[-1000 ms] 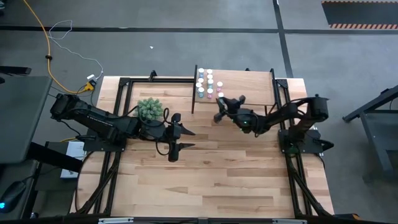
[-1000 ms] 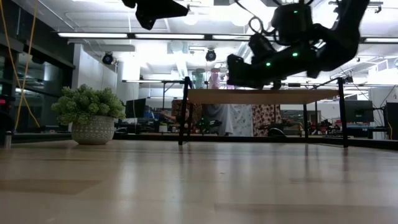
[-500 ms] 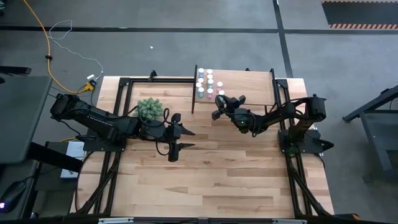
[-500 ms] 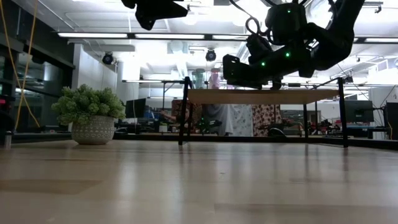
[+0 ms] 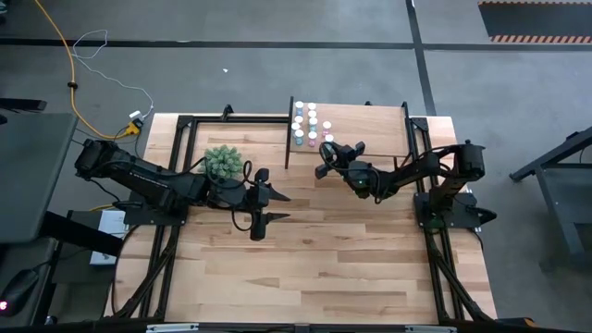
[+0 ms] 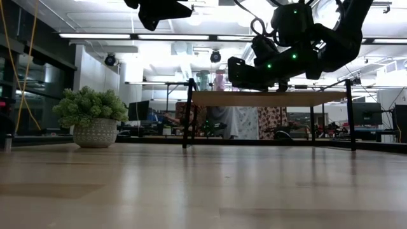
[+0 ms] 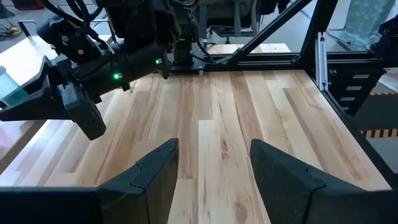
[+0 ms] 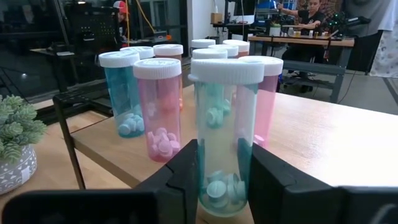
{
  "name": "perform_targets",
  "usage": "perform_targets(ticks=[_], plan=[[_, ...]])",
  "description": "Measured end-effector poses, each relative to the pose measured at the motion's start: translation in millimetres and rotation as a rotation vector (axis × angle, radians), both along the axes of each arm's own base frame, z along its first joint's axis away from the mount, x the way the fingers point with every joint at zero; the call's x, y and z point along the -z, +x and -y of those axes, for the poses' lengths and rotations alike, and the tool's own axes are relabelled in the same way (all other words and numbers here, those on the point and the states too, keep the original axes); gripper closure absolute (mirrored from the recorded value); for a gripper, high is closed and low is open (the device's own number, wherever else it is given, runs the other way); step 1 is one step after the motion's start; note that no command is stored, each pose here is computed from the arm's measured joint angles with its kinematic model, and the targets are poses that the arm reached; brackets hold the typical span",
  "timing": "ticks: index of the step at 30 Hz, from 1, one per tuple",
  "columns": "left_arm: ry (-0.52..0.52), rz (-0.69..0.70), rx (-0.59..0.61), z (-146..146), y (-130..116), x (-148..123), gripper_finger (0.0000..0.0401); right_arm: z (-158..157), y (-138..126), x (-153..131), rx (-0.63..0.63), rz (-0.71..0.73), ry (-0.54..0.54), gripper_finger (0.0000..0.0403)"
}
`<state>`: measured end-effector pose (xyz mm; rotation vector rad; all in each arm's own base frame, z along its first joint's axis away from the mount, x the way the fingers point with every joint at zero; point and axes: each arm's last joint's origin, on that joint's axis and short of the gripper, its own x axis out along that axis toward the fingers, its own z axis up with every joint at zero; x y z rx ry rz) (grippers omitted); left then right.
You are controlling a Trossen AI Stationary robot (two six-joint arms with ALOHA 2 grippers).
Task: Pick and place medicine bottles onto shelf by color
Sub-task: Put the transparent blue medicine bottle on the shelf
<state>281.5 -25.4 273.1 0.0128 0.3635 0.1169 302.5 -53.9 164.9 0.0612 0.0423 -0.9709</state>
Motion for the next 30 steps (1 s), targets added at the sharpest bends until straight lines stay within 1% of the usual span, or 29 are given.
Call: perform_targets(ticks=[3, 10, 14, 18, 23, 28, 30], plan=[[0.0, 0.0, -0.001, 0, 0, 0, 0.021, 0, 0, 0, 0.001, -0.002, 0.0, 0.0302], [0.001, 0.0, -0.002, 0, 0, 0, 0.021, 0, -1, 0, 0.018, -0.001, -0.002, 0.0267], [0.001, 0.0, -0.003, 0, 0, 0, 0.021, 0, -1, 0, 0.018, -0.001, -0.002, 0.0256], [0.001, 0.0, -0.002, 0, 0, 0, 0.021, 0, -1, 0, 0.021, -0.001, -0.003, 0.0254], [0.001, 0.0, -0.002, 0, 0, 0, 0.021, -2, -2, -1, 0.061, -0.027, -0.022, 0.0253], [0.003, 0.001, -0.007, 0, 0, 0, 0.021, -9, -4, -10, 0.044, -0.01, -0.027, 0.0253], [0.006, 0.002, -0.015, -1, 0, 0, 0.021, -11, -5, -11, 0.044, -0.024, -0.029, 0.0253]])
